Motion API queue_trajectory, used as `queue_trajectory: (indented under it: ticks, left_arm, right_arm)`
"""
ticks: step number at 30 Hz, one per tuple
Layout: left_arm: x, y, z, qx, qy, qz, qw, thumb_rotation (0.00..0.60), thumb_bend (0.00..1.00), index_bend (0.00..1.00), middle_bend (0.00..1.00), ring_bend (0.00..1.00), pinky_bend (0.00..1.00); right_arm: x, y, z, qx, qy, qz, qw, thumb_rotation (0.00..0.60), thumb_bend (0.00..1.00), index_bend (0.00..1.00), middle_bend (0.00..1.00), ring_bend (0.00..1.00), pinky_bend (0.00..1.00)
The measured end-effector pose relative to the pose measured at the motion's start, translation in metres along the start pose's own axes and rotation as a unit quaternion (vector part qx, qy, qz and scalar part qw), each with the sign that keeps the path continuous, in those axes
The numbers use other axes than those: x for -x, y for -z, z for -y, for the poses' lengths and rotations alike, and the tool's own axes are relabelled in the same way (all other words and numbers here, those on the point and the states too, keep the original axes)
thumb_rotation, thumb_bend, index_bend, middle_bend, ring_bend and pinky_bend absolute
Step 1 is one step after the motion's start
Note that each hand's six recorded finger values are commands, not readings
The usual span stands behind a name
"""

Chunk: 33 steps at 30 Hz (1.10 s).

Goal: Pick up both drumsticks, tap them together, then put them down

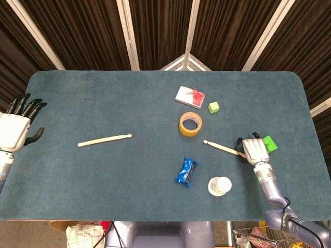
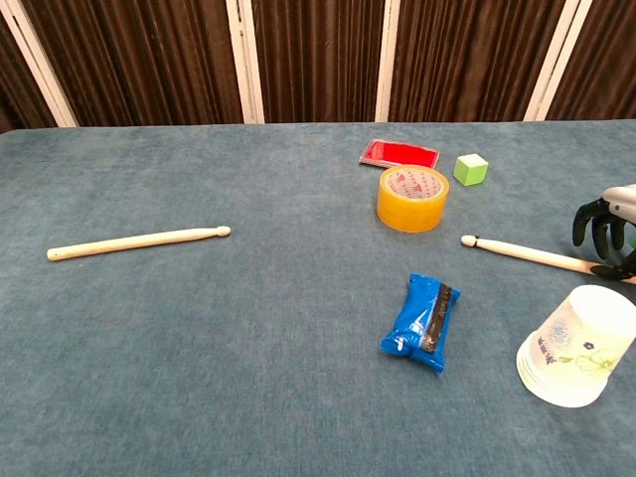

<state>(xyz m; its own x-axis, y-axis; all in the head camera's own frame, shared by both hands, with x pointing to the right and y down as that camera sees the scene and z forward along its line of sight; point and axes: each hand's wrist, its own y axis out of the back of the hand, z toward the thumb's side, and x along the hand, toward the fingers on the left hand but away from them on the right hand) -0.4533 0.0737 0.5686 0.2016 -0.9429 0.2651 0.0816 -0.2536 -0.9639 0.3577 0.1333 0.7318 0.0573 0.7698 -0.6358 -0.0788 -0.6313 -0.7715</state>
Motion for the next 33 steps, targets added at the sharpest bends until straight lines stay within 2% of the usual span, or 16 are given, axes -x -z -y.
queue_trajectory:
  ticks: [6, 11, 15, 19, 23, 29, 33]
  left_arm:
    - [0.001, 0.003, 0.001, 0.001, 0.0, -0.002, 1.0, 0.6, 0.46, 0.19, 0.15, 0.0, 0.0]
    - [0.004, 0.002, -0.005, 0.013, -0.009, 0.0, 0.9999, 0.6, 0.45, 0.18, 0.12, 0.0, 0.0]
    - [0.013, -0.002, -0.009, 0.029, -0.009, 0.002, 0.9995, 0.6, 0.42, 0.17, 0.1, 0.0, 0.0]
    - [0.04, -0.008, -0.014, 0.047, -0.007, 0.005, 0.9989, 0.6, 0.4, 0.16, 0.09, 0.0, 0.0]
    - [0.076, -0.009, -0.006, 0.044, 0.021, -0.003, 0.9988, 0.6, 0.4, 0.16, 0.07, 0.0, 0.0]
    - [0.122, -0.013, 0.001, 0.027, 0.049, -0.028, 0.9981, 0.6, 0.4, 0.16, 0.05, 0.0, 0.0]
    - [0.141, -0.012, 0.007, 0.034, 0.059, -0.049, 0.9965, 0.6, 0.4, 0.16, 0.05, 0.0, 0.0]
  right_arm:
    - [0.0, -0.001, -0.003, -0.003, 0.001, 0.014, 0.9999, 0.6, 0.46, 0.31, 0.43, 0.38, 0.13]
    - [-0.005, -0.002, -0.016, 0.022, 0.007, 0.017, 0.9996, 0.6, 0.31, 0.19, 0.27, 0.25, 0.09]
    - [-0.015, 0.002, -0.035, 0.058, 0.026, 0.03, 0.9975, 0.6, 0.29, 0.14, 0.2, 0.19, 0.08]
    - [-0.04, 0.008, -0.054, 0.12, 0.054, 0.045, 0.9903, 0.6, 0.29, 0.12, 0.17, 0.17, 0.07]
    - [-0.074, 0.018, -0.07, 0.154, 0.095, 0.051, 0.9821, 0.6, 0.29, 0.12, 0.16, 0.16, 0.07]
    - [-0.128, 0.029, -0.088, 0.138, 0.161, 0.031, 0.9768, 0.6, 0.29, 0.12, 0.13, 0.15, 0.06]
    - [-0.157, 0.029, -0.093, 0.109, 0.179, 0.009, 0.9779, 0.6, 0.29, 0.12, 0.12, 0.15, 0.06]
